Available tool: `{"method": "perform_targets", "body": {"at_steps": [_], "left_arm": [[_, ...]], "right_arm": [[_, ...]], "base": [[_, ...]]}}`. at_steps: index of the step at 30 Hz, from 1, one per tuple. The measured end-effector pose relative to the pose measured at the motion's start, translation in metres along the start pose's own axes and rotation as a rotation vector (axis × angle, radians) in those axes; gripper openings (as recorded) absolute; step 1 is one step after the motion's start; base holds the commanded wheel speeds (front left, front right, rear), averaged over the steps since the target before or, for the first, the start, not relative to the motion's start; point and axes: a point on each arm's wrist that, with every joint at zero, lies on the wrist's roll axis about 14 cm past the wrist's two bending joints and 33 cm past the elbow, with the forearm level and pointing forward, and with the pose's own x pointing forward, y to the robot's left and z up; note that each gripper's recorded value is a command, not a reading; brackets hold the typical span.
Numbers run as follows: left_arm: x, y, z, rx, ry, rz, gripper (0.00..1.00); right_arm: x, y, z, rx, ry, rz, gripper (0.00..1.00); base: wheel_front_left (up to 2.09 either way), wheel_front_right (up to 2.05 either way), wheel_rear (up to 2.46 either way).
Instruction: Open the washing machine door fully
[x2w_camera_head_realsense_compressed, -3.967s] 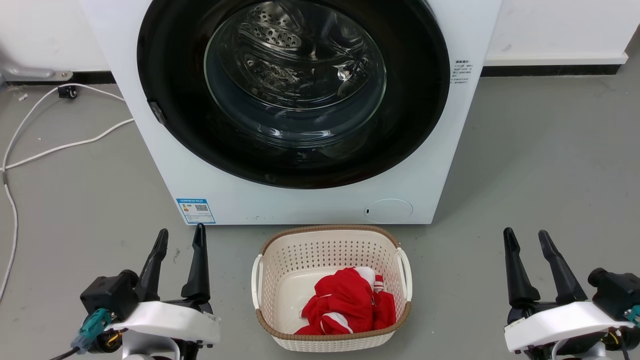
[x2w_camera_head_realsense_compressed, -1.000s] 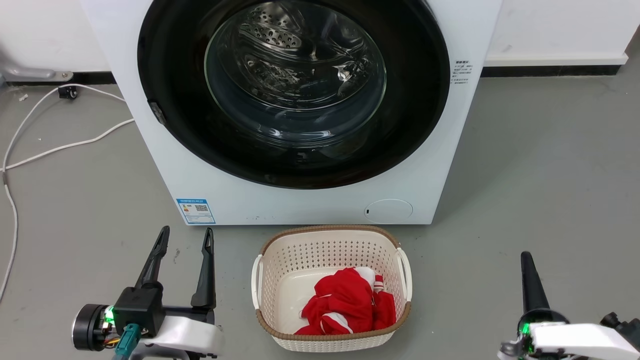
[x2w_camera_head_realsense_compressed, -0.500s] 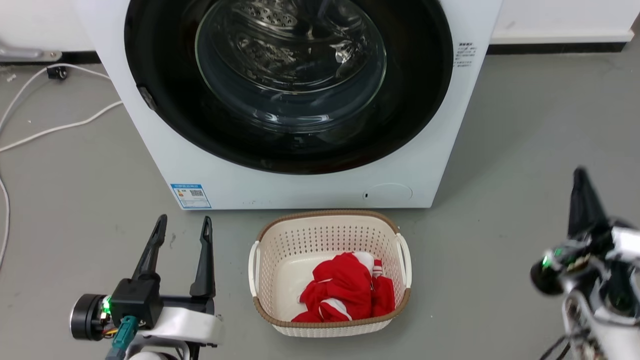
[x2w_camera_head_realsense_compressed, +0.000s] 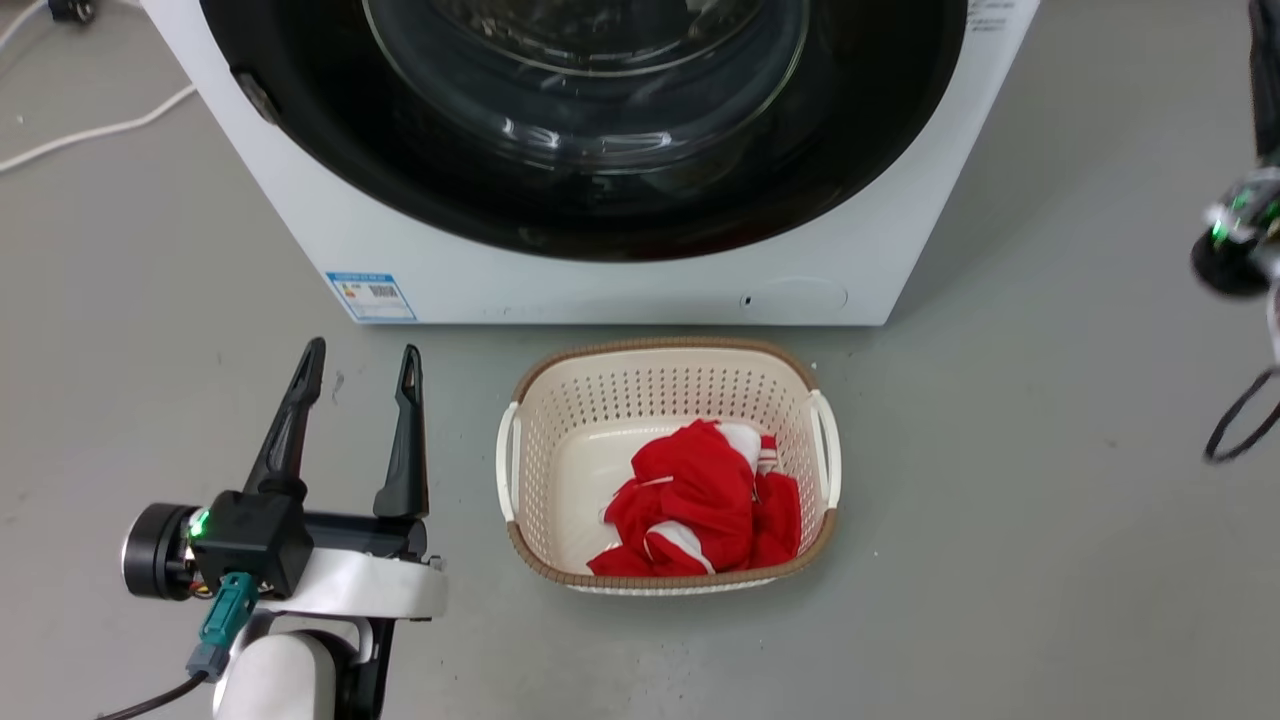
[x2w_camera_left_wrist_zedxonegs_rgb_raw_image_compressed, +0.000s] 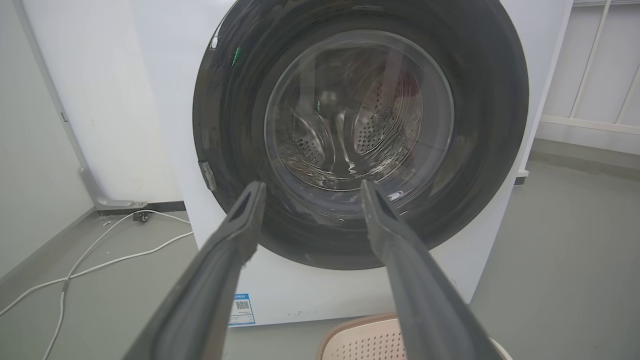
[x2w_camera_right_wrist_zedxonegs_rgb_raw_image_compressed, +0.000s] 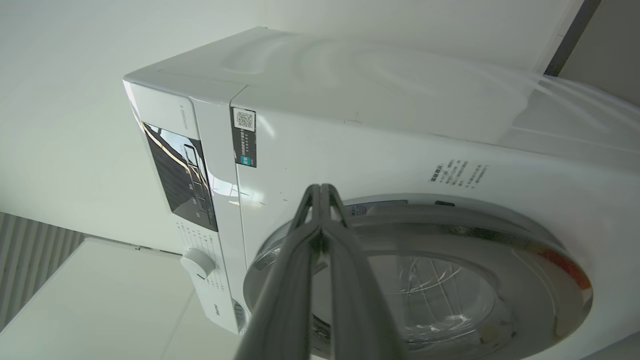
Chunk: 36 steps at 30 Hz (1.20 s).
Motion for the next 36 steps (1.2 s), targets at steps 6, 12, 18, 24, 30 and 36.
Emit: {"method": "perform_targets", "body": {"at_steps": [6, 12, 18, 24, 30, 36], "left_arm": [[0.011, 0.003, -0.009, 0.004, 0.009, -0.002, 1.0], [0.021, 0.004, -0.018, 0.011, 0.018, -0.008, 1.0], [0.027, 0.006, -0.028, 0.016, 0.031, -0.012, 1.0], [0.03, 0.007, -0.035, 0.016, 0.044, -0.017, 1.0], [0.031, 0.009, -0.041, 0.012, 0.055, -0.013, 1.0], [0.033, 0.01, -0.043, 0.011, 0.058, -0.008, 1.0]], "right_arm": [[0.047, 0.018, -0.029, -0.128, 0.163, 0.006, 0.0], [0.078, 0.012, -0.066, -0.24, 0.321, -0.046, 0.0], [0.099, -0.001, -0.093, -0.311, 0.393, -0.102, 0.0], [0.111, -0.015, -0.117, -0.344, 0.453, -0.144, 0.0], [0.119, -0.018, -0.126, -0.337, 0.484, -0.152, 0.0], [0.12, -0.022, -0.132, -0.305, 0.54, -0.165, 0.0]], "base": [[0.0, 0.0, 0.0], [0.0, 0.0, 0.0], [0.0, 0.0, 0.0], [0.0, 0.0, 0.0], [0.0, 0.0, 0.0], [0.0, 0.0, 0.0]]}}
